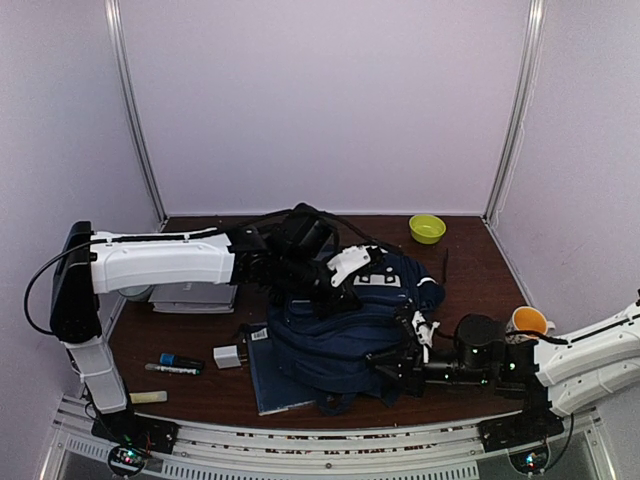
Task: Pack the student bag
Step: Unzip the largest pocket of the student bag.
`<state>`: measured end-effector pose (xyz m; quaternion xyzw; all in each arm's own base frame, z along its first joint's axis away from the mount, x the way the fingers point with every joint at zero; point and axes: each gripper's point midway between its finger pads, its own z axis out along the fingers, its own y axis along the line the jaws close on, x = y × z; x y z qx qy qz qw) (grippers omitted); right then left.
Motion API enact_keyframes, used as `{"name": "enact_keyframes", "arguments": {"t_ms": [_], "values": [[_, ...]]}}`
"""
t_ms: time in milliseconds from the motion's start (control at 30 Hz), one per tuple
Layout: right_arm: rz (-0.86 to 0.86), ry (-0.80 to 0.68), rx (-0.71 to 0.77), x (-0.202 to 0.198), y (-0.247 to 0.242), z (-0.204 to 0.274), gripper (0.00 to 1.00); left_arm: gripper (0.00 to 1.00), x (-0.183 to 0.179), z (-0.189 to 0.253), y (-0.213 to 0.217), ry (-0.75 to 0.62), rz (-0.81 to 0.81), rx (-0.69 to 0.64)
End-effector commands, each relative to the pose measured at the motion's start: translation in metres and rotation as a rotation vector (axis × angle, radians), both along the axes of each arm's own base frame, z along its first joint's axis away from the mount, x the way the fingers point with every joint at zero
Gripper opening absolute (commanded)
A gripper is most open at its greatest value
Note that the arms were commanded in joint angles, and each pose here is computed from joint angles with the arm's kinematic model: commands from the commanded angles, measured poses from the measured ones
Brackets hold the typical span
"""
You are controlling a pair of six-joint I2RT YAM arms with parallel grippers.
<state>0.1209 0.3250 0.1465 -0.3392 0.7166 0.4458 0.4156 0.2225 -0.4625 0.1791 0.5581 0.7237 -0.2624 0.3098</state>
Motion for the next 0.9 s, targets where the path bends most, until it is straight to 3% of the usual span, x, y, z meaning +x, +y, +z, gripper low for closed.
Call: {"name": "enact_keyframes", "arguments": {"t_ms": [0,333,700,867], "values": [[0.036,-0.023,0.060,-0.003,0.018,0.018,0.00,0.00,0.007,0.042,-0.019,-0.097,-0.007,-0.123],[-0.017,0.087,0.051,0.015,0.051,0.012,0.00,0.00,0.028,0.025,0.028,-0.161,0.215,-0.072],[-0.209,0.208,0.004,0.039,0.044,-0.008,0.00,0.00,0.046,0.017,0.038,-0.165,0.360,-0.077],[-0.230,0.236,0.016,0.043,0.047,-0.003,0.22,0.00,0.040,0.018,0.035,-0.149,0.331,-0.096]]}}
